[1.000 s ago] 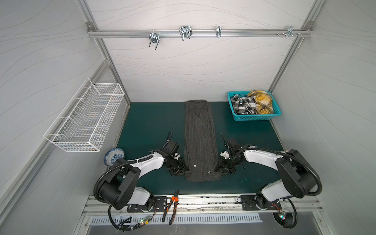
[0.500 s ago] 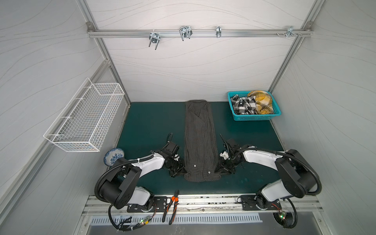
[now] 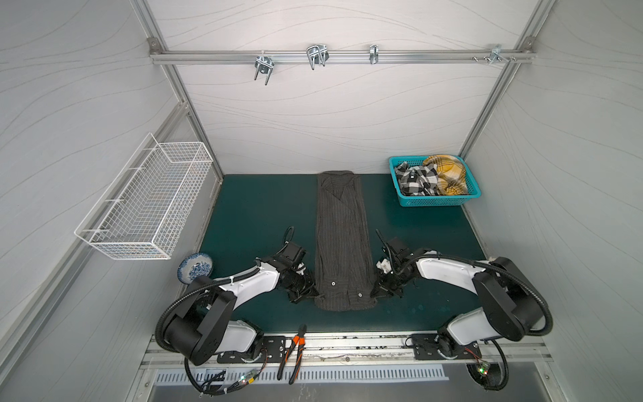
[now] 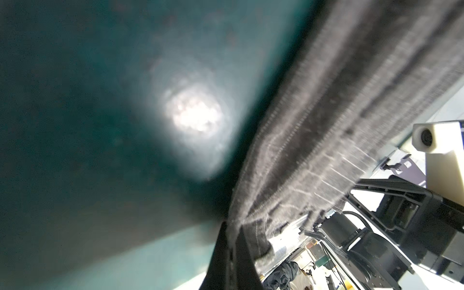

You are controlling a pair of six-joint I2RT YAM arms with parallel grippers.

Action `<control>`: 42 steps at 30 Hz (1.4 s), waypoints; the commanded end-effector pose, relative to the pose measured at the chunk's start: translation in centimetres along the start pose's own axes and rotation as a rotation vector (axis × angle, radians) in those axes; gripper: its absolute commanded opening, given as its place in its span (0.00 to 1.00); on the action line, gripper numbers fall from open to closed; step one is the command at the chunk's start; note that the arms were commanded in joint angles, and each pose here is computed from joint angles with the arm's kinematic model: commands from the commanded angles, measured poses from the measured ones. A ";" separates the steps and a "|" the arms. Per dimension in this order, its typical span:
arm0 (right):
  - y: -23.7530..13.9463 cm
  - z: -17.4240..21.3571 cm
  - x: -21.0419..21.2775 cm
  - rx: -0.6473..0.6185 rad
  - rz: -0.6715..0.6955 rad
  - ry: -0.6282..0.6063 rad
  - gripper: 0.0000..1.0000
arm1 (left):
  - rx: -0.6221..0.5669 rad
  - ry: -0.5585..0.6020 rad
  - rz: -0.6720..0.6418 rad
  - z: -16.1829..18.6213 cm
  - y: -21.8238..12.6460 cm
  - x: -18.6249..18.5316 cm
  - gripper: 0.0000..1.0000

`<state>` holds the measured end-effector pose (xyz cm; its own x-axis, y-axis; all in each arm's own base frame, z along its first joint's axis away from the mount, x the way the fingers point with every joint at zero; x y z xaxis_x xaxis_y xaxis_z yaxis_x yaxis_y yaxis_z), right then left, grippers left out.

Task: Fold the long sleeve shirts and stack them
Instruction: 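Lift the shirt's near end with both grippers and fold it toward the far end, then lay the folded end down with both grippers and smooth its sides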

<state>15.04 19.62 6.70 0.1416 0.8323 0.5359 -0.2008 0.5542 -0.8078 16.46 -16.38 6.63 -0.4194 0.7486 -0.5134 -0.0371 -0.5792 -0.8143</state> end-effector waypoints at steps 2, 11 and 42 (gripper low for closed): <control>-0.1 1.2 -0.4 0.017 0.022 0.004 0.00 | 0.009 -0.001 -0.029 1.4 -0.3 0.8 0.00; -1.5 3.8 -0.4 -0.002 0.057 0.011 0.00 | 0.003 -0.001 -0.053 4.2 -1.0 2.7 0.00; -12.5 -16.9 13.4 -0.205 -0.227 -0.088 0.09 | -0.562 0.040 0.234 -15.1 -13.0 -14.1 0.00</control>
<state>31.71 23.47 21.65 0.0828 0.7056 0.7037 0.0573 0.7016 -0.7102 30.97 -14.90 21.01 -0.3939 0.5856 -0.7085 0.4790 -0.5271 -0.7019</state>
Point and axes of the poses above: each gripper's point midway between its finger pads, its own y axis out along the fingers, its own x axis along the line the jaws close on, z = x × y, the point moved 5 cm from there along -y, back along the fingers, and after that the axes turned 1 degree about -y, right-handed, at the moved point
